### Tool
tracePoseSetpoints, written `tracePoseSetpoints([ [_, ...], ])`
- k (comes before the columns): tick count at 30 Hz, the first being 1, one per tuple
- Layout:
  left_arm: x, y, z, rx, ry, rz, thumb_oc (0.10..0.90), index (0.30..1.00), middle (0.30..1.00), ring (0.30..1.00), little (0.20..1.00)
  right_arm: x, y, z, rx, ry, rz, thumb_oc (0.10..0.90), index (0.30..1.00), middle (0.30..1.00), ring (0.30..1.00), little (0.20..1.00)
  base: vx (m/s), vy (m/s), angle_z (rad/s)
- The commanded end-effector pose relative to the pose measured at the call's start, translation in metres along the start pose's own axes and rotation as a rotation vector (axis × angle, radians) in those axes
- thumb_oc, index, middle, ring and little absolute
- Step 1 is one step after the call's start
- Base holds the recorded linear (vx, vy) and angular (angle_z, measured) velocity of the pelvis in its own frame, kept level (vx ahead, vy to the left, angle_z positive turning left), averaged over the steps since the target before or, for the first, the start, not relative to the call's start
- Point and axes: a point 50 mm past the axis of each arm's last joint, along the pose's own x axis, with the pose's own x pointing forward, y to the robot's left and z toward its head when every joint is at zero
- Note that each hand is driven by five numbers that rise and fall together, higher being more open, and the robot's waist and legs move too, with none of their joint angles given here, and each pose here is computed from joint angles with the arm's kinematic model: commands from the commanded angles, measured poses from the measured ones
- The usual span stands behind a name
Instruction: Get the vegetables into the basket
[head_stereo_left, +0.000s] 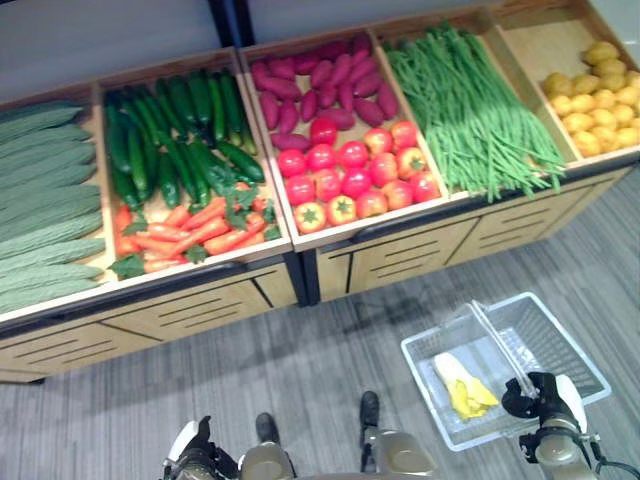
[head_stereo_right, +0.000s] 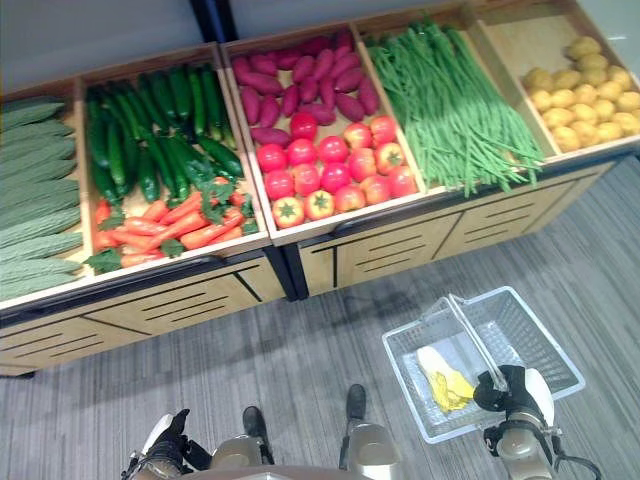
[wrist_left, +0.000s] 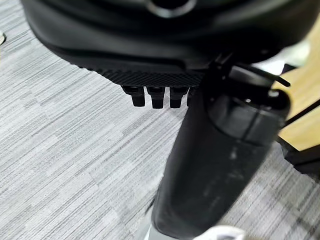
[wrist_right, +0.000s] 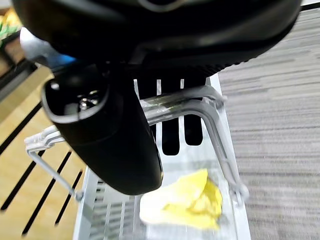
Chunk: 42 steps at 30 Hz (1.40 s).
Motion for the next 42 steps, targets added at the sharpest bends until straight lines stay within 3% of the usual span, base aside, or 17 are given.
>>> tracePoseSetpoints([
  [1, 0.008, 0.032, 0.003, -0.015, 0.005, 0.110, 0.900, 1.000, 1.000, 1.000, 1.000, 0.005, -0.024, 0.009, 0.052, -0.076, -0.129, 0.400, 0.300, 0.300, 0.300, 0.300, 0.02, 0.037, 0.00],
  [4, 0.008, 0.037, -0.003, -0.124, 0.052, 0.149, 0.900, 1.000, 1.000, 1.000, 1.000, 0.001, -0.015, 0.000, 0.044, -0.035, -0.102, 0.400, 0.300, 0.300, 0.300, 0.300, 0.03, 0.079, 0.02],
  [6, 0.009, 0.059, -0.015, -0.497, 0.167, 0.295, 0.900, 1.000, 1.000, 1.000, 1.000, -0.003, -0.007, -0.010, 0.045, 0.011, -0.082, 0.400, 0.300, 0.300, 0.300, 0.300, 0.02, 0.076, 0.02],
  [7, 0.009, 0.059, -0.015, -0.498, 0.167, 0.295, 0.900, 1.000, 1.000, 1.000, 1.000, -0.003, -0.007, -0.010, 0.045, 0.010, -0.081, 0.400, 0.300, 0.300, 0.300, 0.300, 0.02, 0.064, 0.01],
  [8, 0.010, 0.080, -0.017, -0.734, 0.207, 0.423, 0.900, 1.000, 1.000, 1.000, 1.000, -0.006, 0.000, -0.015, 0.042, 0.036, -0.065, 0.400, 0.300, 0.300, 0.300, 0.300, 0.03, 0.068, 0.01],
  [9, 0.010, 0.091, -0.018, -0.859, 0.231, 0.493, 0.900, 1.000, 1.000, 1.000, 1.000, -0.006, 0.002, -0.012, 0.041, 0.022, -0.058, 0.400, 0.300, 0.300, 0.300, 0.300, 0.02, 0.068, 0.00],
  [13, 0.007, 0.119, -0.023, -1.010, 0.246, 0.653, 0.900, 1.000, 1.000, 1.000, 1.000, -0.007, 0.005, -0.010, 0.027, 0.011, -0.043, 0.400, 0.300, 0.300, 0.300, 0.300, 0.01, 0.053, -0.02],
  [14, -0.012, 0.150, -0.079, -1.000, 0.430, 0.815, 0.900, 1.000, 1.000, 1.000, 1.000, -0.010, 0.016, -0.006, 0.023, -0.022, -0.005, 0.400, 0.300, 0.300, 0.300, 0.300, 0.04, 0.046, -0.04],
  [19, -0.024, 0.212, -0.074, -0.926, 0.342, 1.039, 0.900, 1.000, 1.000, 1.000, 1.000, -0.014, 0.022, 0.001, -0.013, -0.097, 0.033, 0.400, 0.300, 0.300, 0.300, 0.300, 0.01, 0.006, -0.20],
  [21, -0.035, 0.260, -0.037, -0.778, 0.122, 1.244, 0.900, 1.000, 1.000, 1.000, 1.000, -0.015, 0.022, -0.003, -0.019, -0.094, 0.009, 0.400, 0.300, 0.300, 0.300, 0.300, 0.00, 0.000, 0.00],
  [22, -0.035, 0.259, -0.037, -0.778, 0.122, 1.244, 0.900, 1.000, 1.000, 1.000, 1.000, -0.015, 0.022, -0.003, -0.019, -0.094, 0.009, 0.400, 0.300, 0.300, 0.300, 0.300, -0.04, -0.022, 0.01],
  [23, -0.048, 0.287, -0.010, -0.703, -0.039, 1.364, 0.900, 1.000, 1.000, 1.000, 1.000, -0.015, 0.018, -0.009, -0.018, -0.068, -0.023, 0.400, 0.300, 0.300, 0.300, 0.300, -0.04, -0.022, 0.06],
  [26, -0.065, 0.307, 0.027, -0.670, -0.254, 1.462, 0.900, 1.000, 1.000, 1.000, 1.000, -0.016, 0.014, -0.015, -0.010, -0.039, -0.052, 0.400, 0.300, 0.300, 0.300, 0.300, -0.02, -0.020, 0.16],
  [27, -0.065, 0.307, 0.027, -0.669, -0.254, 1.462, 0.900, 1.000, 1.000, 1.000, 1.000, -0.016, 0.014, -0.015, -0.010, -0.039, -0.052, 0.400, 0.300, 0.300, 0.300, 0.300, 0.00, -0.014, 0.19],
  [32, -0.094, 0.318, 0.092, -0.545, -0.609, 1.468, 0.900, 1.000, 1.000, 1.000, 1.000, -0.015, 0.005, -0.024, -0.017, 0.007, -0.079, 0.400, 0.300, 0.300, 0.300, 0.300, -0.01, -0.006, 0.07],
  [37, -0.104, 0.304, 0.143, -0.347, -0.866, 1.297, 0.900, 1.000, 1.000, 1.000, 1.000, -0.007, -0.007, -0.013, -0.025, -0.025, -0.094, 0.400, 0.300, 0.300, 0.300, 0.300, -0.01, 0.003, 0.00],
  [42, -0.114, 0.299, 0.181, -0.128, -1.070, 1.015, 0.900, 1.000, 1.000, 1.000, 1.000, 0.004, -0.025, 0.011, -0.036, -0.123, -0.102, 0.400, 0.300, 0.300, 0.300, 0.300, -0.03, 0.028, -0.07],
])
